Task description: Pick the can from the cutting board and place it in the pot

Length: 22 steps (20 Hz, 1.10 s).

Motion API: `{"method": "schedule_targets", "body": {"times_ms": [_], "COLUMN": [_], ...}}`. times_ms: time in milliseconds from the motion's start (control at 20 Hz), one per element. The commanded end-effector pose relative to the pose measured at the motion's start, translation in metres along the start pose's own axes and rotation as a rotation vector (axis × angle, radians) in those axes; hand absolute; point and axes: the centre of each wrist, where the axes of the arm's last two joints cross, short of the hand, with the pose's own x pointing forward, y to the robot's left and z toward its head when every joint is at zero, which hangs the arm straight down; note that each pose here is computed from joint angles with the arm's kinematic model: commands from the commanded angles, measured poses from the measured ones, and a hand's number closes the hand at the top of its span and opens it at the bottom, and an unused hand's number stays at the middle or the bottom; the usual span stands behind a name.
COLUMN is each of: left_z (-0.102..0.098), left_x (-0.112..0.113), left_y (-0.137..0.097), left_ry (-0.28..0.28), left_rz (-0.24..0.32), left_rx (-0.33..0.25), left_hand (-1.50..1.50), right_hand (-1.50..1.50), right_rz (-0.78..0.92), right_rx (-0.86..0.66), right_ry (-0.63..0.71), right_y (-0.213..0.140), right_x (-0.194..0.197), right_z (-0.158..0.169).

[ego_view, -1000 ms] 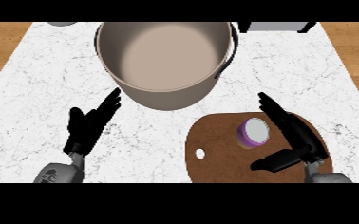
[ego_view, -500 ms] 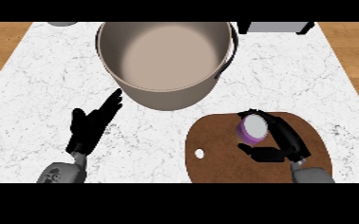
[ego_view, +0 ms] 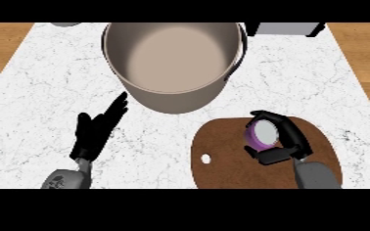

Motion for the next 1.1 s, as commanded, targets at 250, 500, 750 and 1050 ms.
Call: {"method": "schedule_targets", "body": {"times_ms": [250, 500, 750, 1050], "left_z": [-0.009, -0.011, -0.012, -0.009], "left_x": [0.018, 0.008, 0.007, 0.003], "left_y": [-0.007, -0.006, -0.008, -0.001], "left_ry": [-0.035, -0.041, -0.018, -0.016], "left_rz": [-0.015, -0.029, -0.013, -0.01], "left_rx": [-0.061, -0.064, -0.034, -0.032], "left_hand": [0.0, 0.0, 0.0, 0.0], "right_hand": [1.5, 1.5, 1.5, 1.5], "right_rz": [-0.048, 0.135, 0.211, 0.347], "right_rx": [0.083, 0.048, 0.052, 0.012], "right_ry": [-0.09, -0.217, -0.259, -0.327], "right_y": [-0.102, -0.114, -0.113, -0.125], "right_x": [0.039, 0.052, 0.047, 0.081], "right_z": [-0.051, -0.063, -0.071, -0.094]}}
